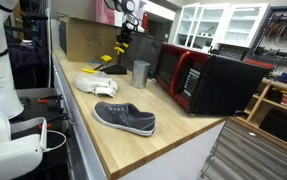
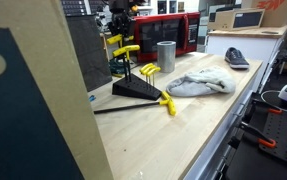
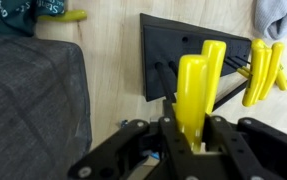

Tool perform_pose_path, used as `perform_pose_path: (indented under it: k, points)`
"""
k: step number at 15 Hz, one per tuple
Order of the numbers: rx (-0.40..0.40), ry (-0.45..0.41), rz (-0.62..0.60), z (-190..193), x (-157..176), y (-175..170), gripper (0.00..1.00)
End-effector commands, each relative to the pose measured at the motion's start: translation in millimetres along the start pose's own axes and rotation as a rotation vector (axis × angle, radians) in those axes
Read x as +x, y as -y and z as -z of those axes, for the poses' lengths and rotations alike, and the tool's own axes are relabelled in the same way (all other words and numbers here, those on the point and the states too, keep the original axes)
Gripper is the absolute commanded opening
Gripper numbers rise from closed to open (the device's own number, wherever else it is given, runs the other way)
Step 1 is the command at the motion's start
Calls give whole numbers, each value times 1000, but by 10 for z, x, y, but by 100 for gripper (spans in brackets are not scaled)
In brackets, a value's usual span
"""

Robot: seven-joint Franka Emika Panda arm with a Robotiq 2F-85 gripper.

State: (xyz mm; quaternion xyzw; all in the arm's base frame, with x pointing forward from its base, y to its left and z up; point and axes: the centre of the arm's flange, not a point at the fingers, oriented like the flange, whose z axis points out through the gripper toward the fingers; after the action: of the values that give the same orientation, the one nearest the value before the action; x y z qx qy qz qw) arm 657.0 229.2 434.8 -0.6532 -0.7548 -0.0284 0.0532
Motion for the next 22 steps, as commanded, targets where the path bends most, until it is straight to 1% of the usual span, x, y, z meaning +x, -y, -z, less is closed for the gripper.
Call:
perform_pose_path:
  k: [1, 2, 3, 5, 6, 12, 17, 19, 22]
  points:
    - [-14, 45, -1, -162, -42, 153, 5]
    - [-15, 49, -5, -199, -46, 165, 23]
    - [-15, 50, -7, -233, -51, 171, 46]
    - [-23, 47, -17, -192, -56, 177, 51]
    - [-32, 43, -27, -161, -59, 183, 56]
    - [-43, 20, -62, 15, -82, 236, 100]
    - [-70, 31, -59, 174, -131, 203, 100]
    - [-77, 36, -62, 177, -160, 180, 100]
    - [-85, 55, -33, 100, -209, 179, 100]
